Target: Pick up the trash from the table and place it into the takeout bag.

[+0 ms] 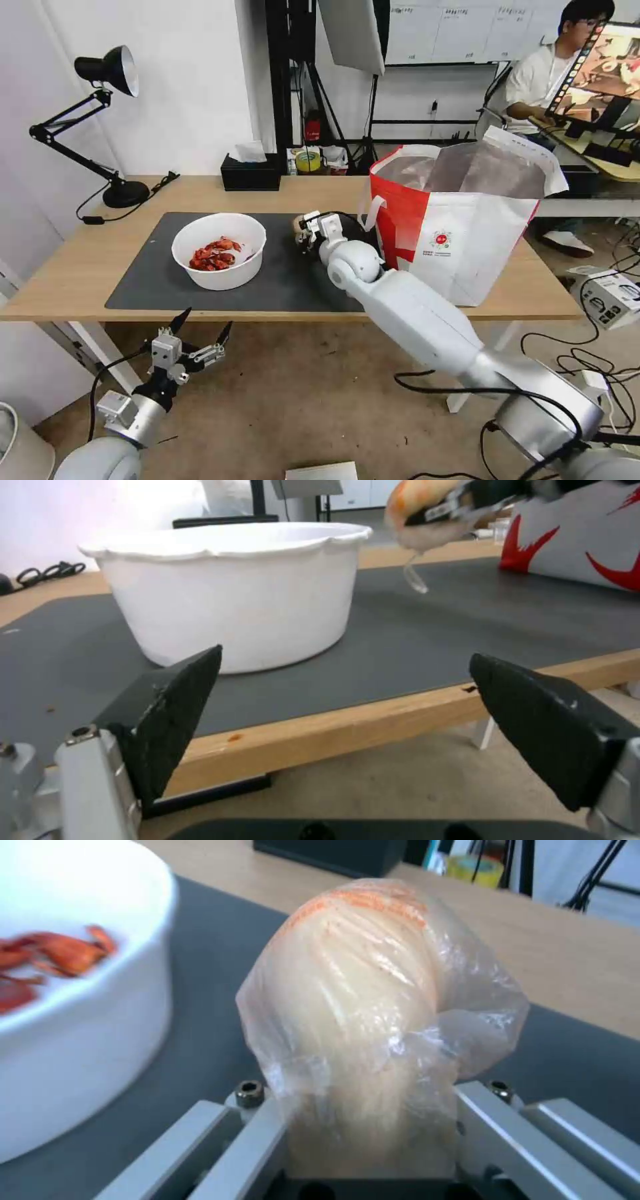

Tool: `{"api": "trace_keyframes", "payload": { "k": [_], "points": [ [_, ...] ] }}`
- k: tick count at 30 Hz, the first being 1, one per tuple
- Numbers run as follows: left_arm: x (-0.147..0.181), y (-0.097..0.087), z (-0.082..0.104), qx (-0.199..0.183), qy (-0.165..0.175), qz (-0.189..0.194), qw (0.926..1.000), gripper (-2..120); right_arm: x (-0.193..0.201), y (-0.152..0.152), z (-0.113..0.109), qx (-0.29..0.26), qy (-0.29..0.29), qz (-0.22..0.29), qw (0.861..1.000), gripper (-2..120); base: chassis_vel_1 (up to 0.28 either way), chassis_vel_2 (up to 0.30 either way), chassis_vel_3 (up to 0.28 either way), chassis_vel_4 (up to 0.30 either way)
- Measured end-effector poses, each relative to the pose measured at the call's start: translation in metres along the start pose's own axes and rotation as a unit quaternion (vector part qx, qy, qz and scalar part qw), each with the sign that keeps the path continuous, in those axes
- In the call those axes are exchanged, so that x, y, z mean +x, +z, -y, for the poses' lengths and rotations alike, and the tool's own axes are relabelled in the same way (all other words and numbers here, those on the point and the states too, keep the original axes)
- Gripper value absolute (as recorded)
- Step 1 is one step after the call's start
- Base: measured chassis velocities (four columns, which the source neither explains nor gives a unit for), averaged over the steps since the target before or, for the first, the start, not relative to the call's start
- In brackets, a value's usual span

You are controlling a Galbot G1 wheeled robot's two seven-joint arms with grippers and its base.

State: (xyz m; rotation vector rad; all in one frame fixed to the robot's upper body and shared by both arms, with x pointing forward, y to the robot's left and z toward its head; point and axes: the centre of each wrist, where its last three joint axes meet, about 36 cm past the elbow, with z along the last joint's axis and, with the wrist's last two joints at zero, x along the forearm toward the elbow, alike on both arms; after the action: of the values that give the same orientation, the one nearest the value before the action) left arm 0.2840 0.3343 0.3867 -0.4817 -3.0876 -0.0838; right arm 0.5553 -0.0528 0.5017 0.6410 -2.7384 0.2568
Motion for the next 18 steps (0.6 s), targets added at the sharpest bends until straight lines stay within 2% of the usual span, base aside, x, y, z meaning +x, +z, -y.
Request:
{"api": "trace_keyframes", "payload": {
  "k": [3, 5, 7, 11, 12, 13, 16, 18],
  "points": [
    [0.003, 0.000, -0.001, -0.001, -0.002, -0.003, 1.0000, 100, 0.027, 0.001, -0.005, -0.001, -0.002, 0.022, 1.000, 7, 0.000, 0.000, 0.000, 0.000],
    [0.003, 0.000, -0.001, -0.001, -0.002, -0.003, 1.0000, 100, 0.027, 0.001, -0.005, -0.001, -0.002, 0.022, 1.000, 7, 0.000, 0.000, 0.000, 0.000],
    [0.004, 0.000, -0.002, -0.002, -0.003, -0.004, 1.0000, 100, 0.052, 0.001, -0.007, -0.007, -0.004, 0.053, 0.999, 6, 0.000, 0.000, 0.000, 0.000],
    [0.005, -0.001, -0.002, -0.003, -0.003, -0.005, 1.0000, 100, 0.071, 0.000, -0.005, -0.010, -0.001, 0.082, 0.997, 6, 0.000, 0.000, 0.000, 0.000],
    [0.005, -0.001, -0.002, -0.005, -0.003, -0.004, 1.0000, 100, 0.092, -0.003, 0.003, -0.017, 0.005, 0.118, 0.993, 6, 0.000, 0.000, 0.000, 0.000],
    [0.005, -0.001, -0.002, -0.005, -0.003, -0.004, 1.0000, 100, 0.092, -0.003, 0.003, -0.017, 0.005, 0.118, 0.993, 6, 0.000, 0.000, 0.000, 0.000],
    [0.005, -0.001, 0.000, -0.007, -0.002, -0.004, 1.0000, 100, 0.117, -0.006, 0.019, -0.025, 0.018, 0.175, 0.984, 6, 0.000, 0.000, 0.000, 0.000],
    [0.005, -0.001, 0.000, -0.007, -0.003, -0.004, 1.0000, 100, 0.122, -0.006, 0.023, -0.023, 0.023, 0.187, 0.982, 6, 0.000, 0.000, 0.000, 0.000]
  ]
}}
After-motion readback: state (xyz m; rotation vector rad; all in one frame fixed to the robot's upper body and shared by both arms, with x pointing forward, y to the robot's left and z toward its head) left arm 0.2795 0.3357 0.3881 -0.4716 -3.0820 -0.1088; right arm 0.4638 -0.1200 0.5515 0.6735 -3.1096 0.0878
